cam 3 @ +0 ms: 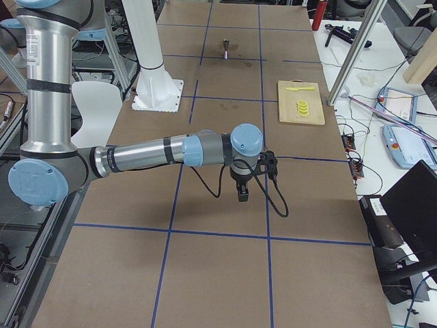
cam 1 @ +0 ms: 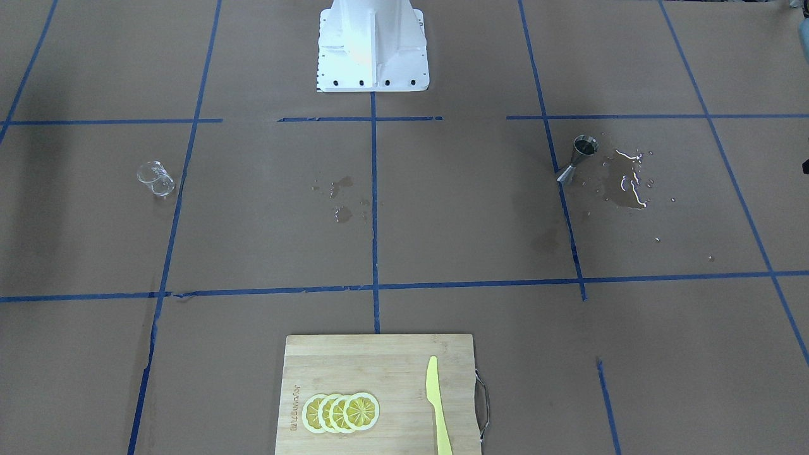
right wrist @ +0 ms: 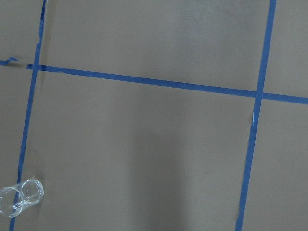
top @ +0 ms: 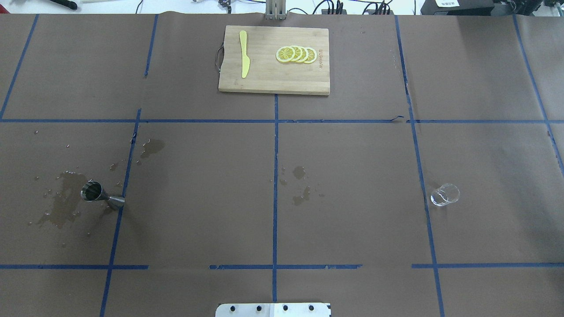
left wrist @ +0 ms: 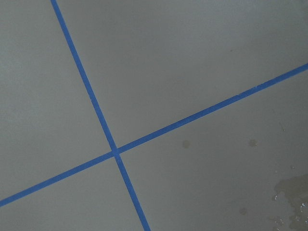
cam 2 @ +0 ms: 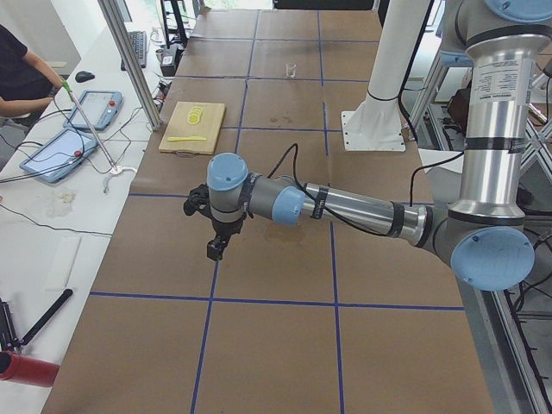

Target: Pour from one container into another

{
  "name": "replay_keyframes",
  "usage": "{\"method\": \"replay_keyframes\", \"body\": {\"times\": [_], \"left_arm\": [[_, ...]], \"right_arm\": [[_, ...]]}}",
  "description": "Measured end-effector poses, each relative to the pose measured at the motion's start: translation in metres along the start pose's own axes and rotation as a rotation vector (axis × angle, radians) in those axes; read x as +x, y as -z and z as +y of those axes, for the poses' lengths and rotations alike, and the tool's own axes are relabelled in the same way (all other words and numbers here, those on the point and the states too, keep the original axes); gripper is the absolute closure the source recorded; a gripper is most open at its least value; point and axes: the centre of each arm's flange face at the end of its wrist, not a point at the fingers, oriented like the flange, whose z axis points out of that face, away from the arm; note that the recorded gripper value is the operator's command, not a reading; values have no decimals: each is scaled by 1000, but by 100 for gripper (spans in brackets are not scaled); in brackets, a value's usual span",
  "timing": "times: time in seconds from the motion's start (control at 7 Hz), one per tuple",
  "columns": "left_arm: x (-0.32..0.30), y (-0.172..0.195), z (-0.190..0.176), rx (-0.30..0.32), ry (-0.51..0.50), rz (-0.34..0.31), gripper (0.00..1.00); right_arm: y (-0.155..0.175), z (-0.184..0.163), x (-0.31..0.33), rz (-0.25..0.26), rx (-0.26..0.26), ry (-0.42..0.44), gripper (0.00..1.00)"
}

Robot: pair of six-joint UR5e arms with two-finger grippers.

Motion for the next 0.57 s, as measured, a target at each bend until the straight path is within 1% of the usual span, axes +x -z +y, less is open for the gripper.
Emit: {"method": "replay_keyframes", "body": {"times": [0.57], "left_arm": [[8,4,-9,18,-13,40,0]], "right_arm": [[2,0,-3,0,5,7,0]]}}
